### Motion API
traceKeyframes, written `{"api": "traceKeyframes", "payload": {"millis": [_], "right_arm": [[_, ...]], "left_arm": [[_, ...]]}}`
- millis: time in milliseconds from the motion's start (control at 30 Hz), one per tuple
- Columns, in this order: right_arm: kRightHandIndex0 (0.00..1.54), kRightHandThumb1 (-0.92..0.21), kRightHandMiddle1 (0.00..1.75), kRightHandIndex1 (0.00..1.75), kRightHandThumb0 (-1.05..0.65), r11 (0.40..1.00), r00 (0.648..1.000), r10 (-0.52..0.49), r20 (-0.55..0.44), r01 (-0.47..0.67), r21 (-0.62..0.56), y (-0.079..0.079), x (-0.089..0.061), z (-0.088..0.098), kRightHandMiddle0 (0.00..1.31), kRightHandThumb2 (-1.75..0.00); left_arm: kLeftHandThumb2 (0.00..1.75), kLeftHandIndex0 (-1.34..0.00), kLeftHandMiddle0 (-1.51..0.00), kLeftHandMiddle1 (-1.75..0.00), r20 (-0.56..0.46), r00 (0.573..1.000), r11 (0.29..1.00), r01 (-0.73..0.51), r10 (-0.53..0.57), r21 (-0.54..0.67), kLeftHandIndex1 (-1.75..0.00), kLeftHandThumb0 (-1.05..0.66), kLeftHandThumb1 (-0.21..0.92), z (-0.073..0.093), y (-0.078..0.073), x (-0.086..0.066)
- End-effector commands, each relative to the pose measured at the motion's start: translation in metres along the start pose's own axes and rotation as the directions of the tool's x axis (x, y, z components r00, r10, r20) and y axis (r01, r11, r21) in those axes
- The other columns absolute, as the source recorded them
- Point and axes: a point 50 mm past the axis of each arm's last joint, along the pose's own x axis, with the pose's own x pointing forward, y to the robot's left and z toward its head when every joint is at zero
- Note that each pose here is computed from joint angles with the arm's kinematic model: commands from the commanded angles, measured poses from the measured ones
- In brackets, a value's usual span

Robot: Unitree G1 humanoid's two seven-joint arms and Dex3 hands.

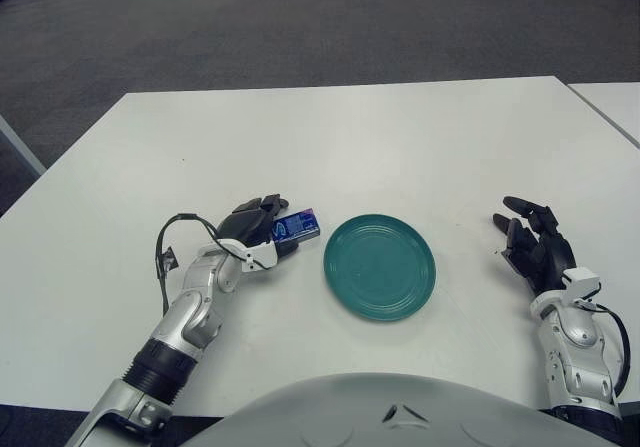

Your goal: Put the gum into the plate.

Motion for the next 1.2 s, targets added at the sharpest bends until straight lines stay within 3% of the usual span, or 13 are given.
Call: {"api": "traceKeyframes", "payload": {"millis": [0, 100, 300, 500, 600, 767, 1033, 1167], "right_arm": [[0.23, -0.92, 0.94, 0.46, -0.74, 1.000, 0.995, 0.002, -0.102, -0.001, 0.010, 0.003, -0.004, -0.018, 0.00, -0.83], [0.24, -0.92, 0.94, 0.46, -0.74, 1.000, 0.995, 0.002, -0.103, -0.002, 0.005, 0.003, -0.004, -0.019, 0.00, -0.83], [0.25, -0.92, 0.92, 0.45, -0.74, 1.000, 0.995, 0.002, -0.101, -0.002, -0.003, 0.003, -0.004, -0.018, 0.00, -0.84], [0.24, -0.92, 0.90, 0.44, -0.73, 1.000, 0.995, -0.001, -0.097, 0.002, 0.003, 0.003, -0.004, -0.019, 0.00, -0.84], [0.24, -0.92, 0.90, 0.43, -0.73, 1.000, 0.995, 0.000, -0.096, 0.001, 0.005, 0.004, -0.004, -0.019, 0.00, -0.84], [0.24, -0.92, 0.92, 0.43, -0.74, 1.000, 0.995, 0.003, -0.095, -0.002, 0.007, 0.004, -0.004, -0.017, 0.00, -0.83], [0.26, -0.92, 0.95, 0.44, -0.74, 1.000, 0.995, -0.003, -0.100, 0.004, 0.012, 0.004, -0.004, -0.017, 0.00, -0.81], [0.26, -0.92, 0.94, 0.44, -0.73, 1.000, 0.995, -0.005, -0.100, 0.007, 0.019, 0.004, -0.004, -0.018, 0.00, -0.81]], "left_arm": [[0.47, 0.00, -0.31, -0.15, -0.004, 1.000, 1.000, -0.006, 0.006, -0.029, -1.02, -1.05, 0.92, 0.000, 0.008, 0.002], [0.46, 0.00, -0.31, -0.16, -0.009, 1.000, 0.999, 0.002, -0.002, -0.044, -1.05, -1.05, 0.92, -0.001, 0.008, 0.002], [0.43, 0.00, -0.14, -0.55, -0.010, 1.000, 0.999, 0.019, -0.019, -0.045, -1.15, -1.05, 0.92, 0.001, 0.010, 0.002], [0.43, 0.00, -0.08, -0.74, -0.013, 1.000, 1.000, 0.005, -0.004, 0.006, -1.26, -1.05, 0.92, 0.001, 0.007, 0.003], [0.44, 0.00, -0.06, -0.87, -0.018, 1.000, 0.999, -0.025, 0.026, 0.048, -1.35, -1.05, 0.92, -0.005, -0.005, 0.008], [0.43, 0.00, -0.03, -1.08, 0.008, 0.997, 0.990, -0.071, 0.070, 0.118, -1.49, -1.05, 0.92, -0.005, -0.004, 0.009], [0.36, 0.00, -0.01, -1.26, 0.003, 0.998, 0.969, -0.068, 0.070, 0.238, -1.53, -1.05, 0.92, -0.005, -0.010, 0.012], [0.28, 0.00, 0.00, -1.18, -0.025, 0.998, 0.951, -0.048, 0.059, 0.304, -1.47, -1.05, 0.92, -0.005, -0.015, 0.013]]}}
